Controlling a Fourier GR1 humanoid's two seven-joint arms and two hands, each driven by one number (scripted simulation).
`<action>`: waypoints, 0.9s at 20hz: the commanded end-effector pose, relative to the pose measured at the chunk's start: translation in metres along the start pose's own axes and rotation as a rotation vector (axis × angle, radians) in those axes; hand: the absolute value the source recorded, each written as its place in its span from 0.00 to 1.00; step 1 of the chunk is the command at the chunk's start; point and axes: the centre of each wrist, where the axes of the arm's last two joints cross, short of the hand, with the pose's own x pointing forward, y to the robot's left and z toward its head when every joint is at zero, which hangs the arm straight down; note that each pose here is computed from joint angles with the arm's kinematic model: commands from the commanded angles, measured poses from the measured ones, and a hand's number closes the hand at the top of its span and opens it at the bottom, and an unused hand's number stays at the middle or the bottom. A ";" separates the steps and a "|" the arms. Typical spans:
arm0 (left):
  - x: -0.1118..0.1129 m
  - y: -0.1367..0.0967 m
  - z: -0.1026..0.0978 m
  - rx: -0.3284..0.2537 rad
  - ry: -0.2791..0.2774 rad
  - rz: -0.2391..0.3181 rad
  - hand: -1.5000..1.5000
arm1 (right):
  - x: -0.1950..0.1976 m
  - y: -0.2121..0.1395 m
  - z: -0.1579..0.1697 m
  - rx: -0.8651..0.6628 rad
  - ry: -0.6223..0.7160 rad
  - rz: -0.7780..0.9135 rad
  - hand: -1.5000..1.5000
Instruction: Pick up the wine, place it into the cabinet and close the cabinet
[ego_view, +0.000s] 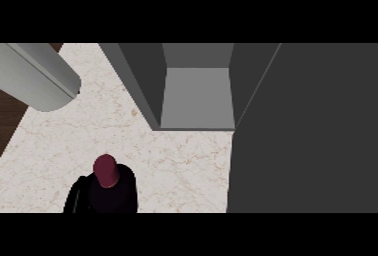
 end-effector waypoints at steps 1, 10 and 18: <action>0.029 -0.034 -0.009 0.002 -0.027 0.022 1.00 | -0.001 0.005 0.010 0.008 0.013 -0.011 0.00; 0.064 -0.085 -0.069 -0.023 -0.040 0.015 1.00 | -0.013 -0.008 -0.001 0.002 -0.007 -0.031 0.00; 0.062 -0.123 -0.117 -0.009 -0.083 -0.041 1.00 | -0.003 0.000 -0.002 0.006 0.019 0.007 0.00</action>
